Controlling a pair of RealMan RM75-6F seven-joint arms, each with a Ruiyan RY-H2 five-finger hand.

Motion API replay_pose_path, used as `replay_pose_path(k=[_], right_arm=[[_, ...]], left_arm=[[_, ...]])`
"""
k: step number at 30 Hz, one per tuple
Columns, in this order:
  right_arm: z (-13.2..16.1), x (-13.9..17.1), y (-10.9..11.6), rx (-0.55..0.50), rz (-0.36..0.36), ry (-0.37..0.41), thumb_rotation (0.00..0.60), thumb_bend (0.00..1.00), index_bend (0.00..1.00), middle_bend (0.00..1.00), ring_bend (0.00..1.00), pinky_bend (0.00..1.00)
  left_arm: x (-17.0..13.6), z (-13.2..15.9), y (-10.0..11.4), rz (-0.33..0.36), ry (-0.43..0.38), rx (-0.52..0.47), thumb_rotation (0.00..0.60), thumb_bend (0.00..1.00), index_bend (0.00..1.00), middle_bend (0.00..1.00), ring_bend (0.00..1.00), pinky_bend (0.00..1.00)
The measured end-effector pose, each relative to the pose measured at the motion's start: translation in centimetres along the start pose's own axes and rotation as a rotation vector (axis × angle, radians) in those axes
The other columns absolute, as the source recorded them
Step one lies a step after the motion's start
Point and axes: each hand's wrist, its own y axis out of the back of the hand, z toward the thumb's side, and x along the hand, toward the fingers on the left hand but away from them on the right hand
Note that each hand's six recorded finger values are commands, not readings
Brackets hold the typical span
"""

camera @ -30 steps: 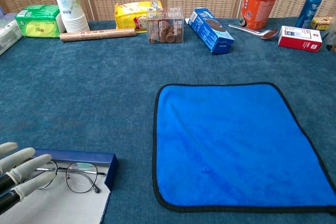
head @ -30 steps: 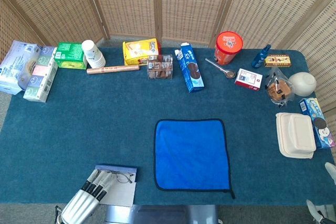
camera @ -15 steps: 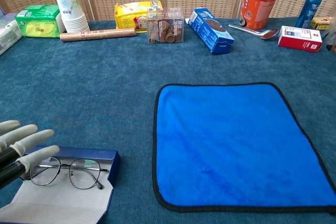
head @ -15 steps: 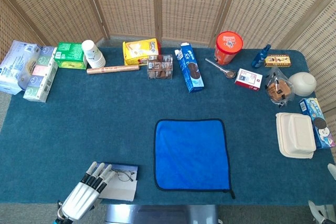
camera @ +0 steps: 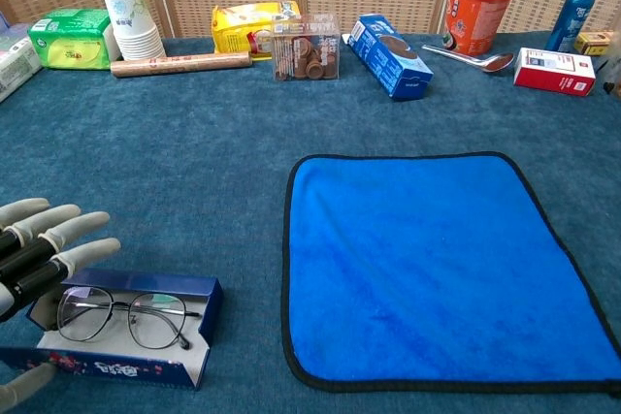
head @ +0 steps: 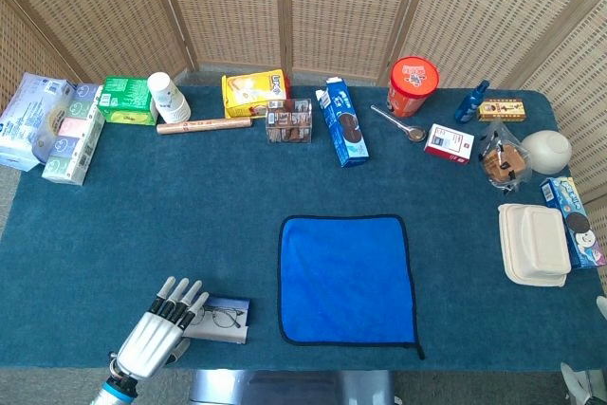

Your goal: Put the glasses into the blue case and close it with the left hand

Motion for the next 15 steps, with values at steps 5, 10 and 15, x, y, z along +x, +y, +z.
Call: replay_pose_path(k=[5,10,15], right_arm=[[0.0,0.0,0.1,-0.001,0.000,-0.002,0.341,0.33,0.04,0.13,0.00,0.12],[-0.1,0.0,0.2,-0.002,-0.003,-0.006,0.341,0.33,0.04,0.13,0.00,0.12],[-0.1,0.0,0.2,-0.003,-0.003,-0.006,0.342,0.33,0.04,0.13,0.00,0.12]], left_arm=[[0.8,-0.3,0.0,-0.016,0.014,-0.008,0.459,0.26,0.05,0.00,0.00,0.02],[1.2,-0.2,-0.2,-0.034,0.008,-0.002,0.467,0.26,0.08,0.00,0.00,0.02],[1.1,0.0,-0.3,-0.037,-0.004,0.000,0.462,0.26,0.19,0.00,0.00,0.02]])
